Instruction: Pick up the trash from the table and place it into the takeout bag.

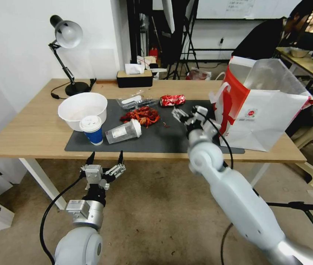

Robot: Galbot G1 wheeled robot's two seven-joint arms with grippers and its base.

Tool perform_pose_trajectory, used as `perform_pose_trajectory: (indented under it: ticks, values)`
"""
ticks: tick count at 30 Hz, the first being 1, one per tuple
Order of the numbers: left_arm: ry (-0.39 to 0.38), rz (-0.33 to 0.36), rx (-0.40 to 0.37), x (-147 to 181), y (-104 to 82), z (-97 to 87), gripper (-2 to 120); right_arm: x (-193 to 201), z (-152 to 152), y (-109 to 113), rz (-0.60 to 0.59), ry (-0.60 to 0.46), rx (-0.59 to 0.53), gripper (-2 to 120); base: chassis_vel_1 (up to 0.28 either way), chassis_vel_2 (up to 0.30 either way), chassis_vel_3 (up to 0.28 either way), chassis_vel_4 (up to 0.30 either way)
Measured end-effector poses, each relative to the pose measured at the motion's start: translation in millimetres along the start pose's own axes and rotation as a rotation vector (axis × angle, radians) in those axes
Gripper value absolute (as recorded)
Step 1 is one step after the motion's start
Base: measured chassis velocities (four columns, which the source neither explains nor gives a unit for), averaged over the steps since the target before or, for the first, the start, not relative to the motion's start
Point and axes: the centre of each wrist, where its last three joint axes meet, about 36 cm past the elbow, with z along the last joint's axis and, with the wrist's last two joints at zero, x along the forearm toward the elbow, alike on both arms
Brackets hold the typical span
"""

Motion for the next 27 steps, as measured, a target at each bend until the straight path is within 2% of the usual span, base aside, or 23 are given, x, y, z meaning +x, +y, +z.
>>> perform_pose_trajectory:
  ticks: [5,10,13,20,27]
  values:
    - [0.003,-0.002,-0.005,0.9,1.6,0.3,100,-18.7,-1.9,17.1,0.012,0.032,-0.06,100,0.0,0.0,0.0,0.0]
    - [0.004,-0.002,-0.006,1.3,1.9,0.4,100,-27.2,-1.8,23.4,0.019,0.05,-0.099,100,0.0,0.0,0.0,0.0]
    - [0.005,-0.002,-0.006,1.4,1.9,0.5,100,-39.0,-4.7,28.0,0.035,0.062,-0.169,100,0.0,0.0,0.0,0.0]
    - [0.008,-0.003,-0.008,1.9,1.9,0.9,100,-67.8,-8.3,28.9,0.059,0.063,-0.302,100,0.0,0.0,0.0,0.0]
    - [0.011,-0.006,-0.01,2.8,3.0,1.3,100,-90.5,-6.7,26.9,0.081,0.077,-0.358,100,0.0,0.0,0.0,0.0]
